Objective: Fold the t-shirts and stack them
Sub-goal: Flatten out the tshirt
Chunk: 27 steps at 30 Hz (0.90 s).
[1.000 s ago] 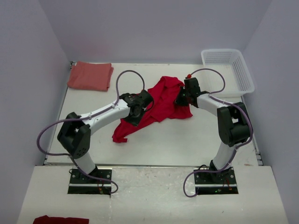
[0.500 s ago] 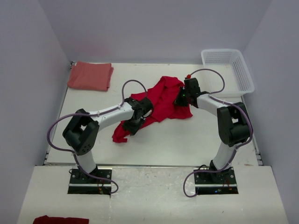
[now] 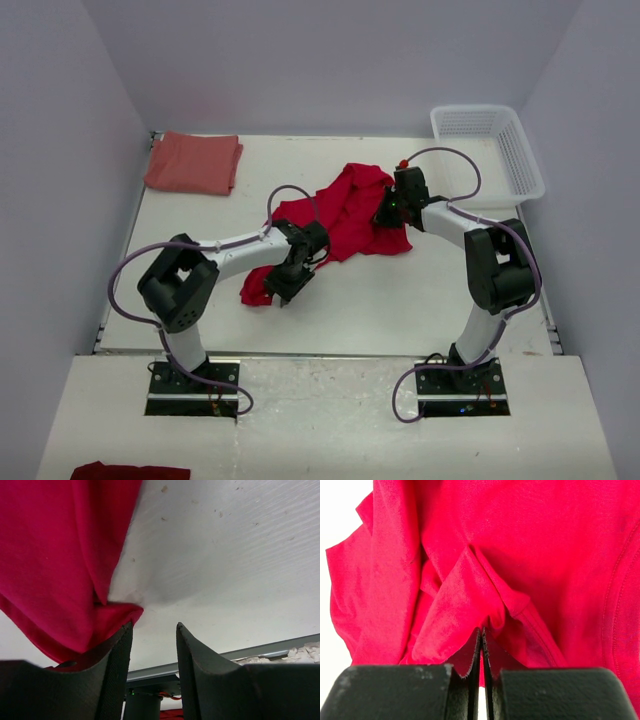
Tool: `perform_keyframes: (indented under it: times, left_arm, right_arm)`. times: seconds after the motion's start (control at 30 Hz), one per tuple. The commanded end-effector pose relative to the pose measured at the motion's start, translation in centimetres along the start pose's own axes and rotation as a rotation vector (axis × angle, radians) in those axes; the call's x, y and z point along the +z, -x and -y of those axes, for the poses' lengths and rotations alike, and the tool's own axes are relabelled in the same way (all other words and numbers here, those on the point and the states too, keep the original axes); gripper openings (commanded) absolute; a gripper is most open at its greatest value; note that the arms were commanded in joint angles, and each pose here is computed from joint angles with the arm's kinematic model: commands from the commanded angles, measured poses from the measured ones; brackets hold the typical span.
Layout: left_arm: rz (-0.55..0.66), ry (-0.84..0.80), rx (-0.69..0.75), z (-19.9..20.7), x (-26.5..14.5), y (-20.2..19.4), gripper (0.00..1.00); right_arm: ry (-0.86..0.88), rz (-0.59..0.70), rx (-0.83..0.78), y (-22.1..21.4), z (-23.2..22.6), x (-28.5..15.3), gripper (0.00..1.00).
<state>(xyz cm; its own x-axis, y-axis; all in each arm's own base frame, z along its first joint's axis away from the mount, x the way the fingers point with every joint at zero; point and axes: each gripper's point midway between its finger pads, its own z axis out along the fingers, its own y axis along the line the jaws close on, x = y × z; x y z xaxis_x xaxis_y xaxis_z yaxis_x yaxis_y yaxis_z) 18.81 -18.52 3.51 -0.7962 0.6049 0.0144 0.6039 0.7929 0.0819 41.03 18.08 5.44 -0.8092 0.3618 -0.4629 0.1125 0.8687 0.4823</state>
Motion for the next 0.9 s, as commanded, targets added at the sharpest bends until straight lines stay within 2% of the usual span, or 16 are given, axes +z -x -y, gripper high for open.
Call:
perform_keyframes:
  times: [0.0, 0.43, 0.67, 0.87]
  left_arm:
    - [-0.016, 0.002, -0.014, -0.1, 0.1, -0.5, 0.42]
    - [0.000, 0.139, -0.064, -2.7, -0.5, 0.5, 0.42]
    - [0.050, 0.151, -0.074, -3.1, -1.6, 1.1, 0.41]
    - [0.005, 0.129, -0.074, -2.8, -0.3, 0.2, 0.41]
  right_arm:
    - [0.023, 0.033, -0.026, 0.9, -0.4, -0.4, 0.00]
    - [0.041, 0.025, -0.025, 0.6, -0.6, -0.3, 0.00]
    - [0.042, 0.019, -0.021, 0.5, -0.6, 0.0, 0.00]
    - [0.038, 0.021, -0.021, 0.4, -0.5, -0.1, 0.00]
